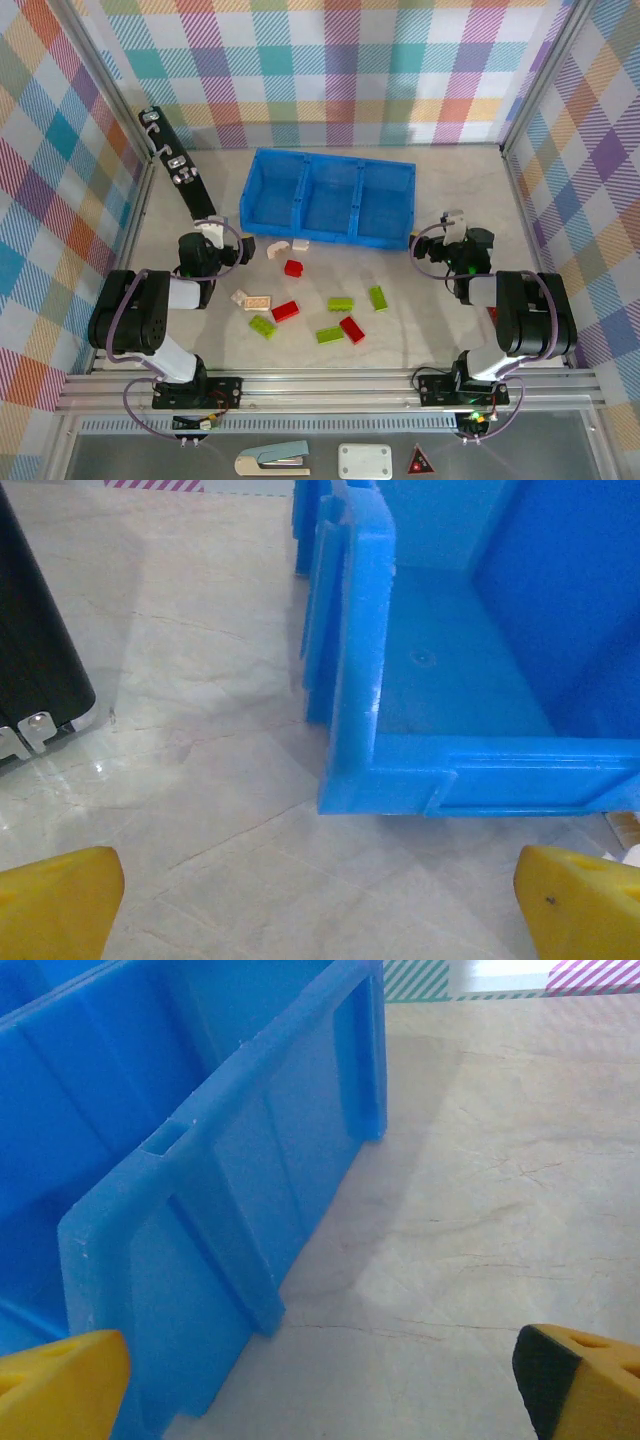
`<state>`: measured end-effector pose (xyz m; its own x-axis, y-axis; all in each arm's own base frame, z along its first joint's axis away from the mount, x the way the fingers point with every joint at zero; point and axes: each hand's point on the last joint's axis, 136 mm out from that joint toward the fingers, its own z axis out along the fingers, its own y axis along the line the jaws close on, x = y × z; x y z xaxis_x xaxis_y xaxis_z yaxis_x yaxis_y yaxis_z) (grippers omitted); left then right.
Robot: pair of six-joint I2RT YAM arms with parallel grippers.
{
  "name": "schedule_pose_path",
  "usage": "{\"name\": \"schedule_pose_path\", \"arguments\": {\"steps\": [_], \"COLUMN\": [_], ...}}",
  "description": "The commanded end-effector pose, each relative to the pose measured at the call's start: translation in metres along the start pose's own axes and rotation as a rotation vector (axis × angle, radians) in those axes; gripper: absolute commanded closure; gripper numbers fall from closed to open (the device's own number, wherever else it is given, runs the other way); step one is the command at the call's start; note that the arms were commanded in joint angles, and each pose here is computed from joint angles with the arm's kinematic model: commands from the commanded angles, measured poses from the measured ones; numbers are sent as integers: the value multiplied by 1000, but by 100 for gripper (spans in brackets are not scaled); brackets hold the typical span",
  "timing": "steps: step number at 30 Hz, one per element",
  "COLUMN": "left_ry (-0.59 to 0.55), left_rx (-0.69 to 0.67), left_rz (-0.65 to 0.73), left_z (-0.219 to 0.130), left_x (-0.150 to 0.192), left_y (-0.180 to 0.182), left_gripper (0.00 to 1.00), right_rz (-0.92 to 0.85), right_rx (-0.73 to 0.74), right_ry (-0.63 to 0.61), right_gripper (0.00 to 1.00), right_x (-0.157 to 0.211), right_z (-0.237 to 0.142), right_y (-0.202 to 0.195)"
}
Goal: Sort the legos into containers by color
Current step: Rotate the container at the top-center of the table.
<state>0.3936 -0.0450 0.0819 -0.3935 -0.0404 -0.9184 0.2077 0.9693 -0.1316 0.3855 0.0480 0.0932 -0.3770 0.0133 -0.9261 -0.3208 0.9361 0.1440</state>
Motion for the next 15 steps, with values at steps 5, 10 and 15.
{"name": "schedule_pose_path", "arguments": {"steps": [5, 10, 15], "left_ry": [-22, -22, -23], "left_rx": [34, 33, 33], "left_rz": [24, 24, 23], "left_z": [-2, -2, -2], "left_x": [-3, -3, -3], "left_y": [-4, -4, -4], "left_gripper": [0, 0, 0], "right_rz": [-26, -27, -28], "right_rx": [-54, -55, -54], "right_ry": [-28, -26, -28], "right_gripper": [1, 1, 1], "right_x": [-5, -5, -5], "right_z": [-2, -2, -2], "right_y": [9, 10, 10]}}
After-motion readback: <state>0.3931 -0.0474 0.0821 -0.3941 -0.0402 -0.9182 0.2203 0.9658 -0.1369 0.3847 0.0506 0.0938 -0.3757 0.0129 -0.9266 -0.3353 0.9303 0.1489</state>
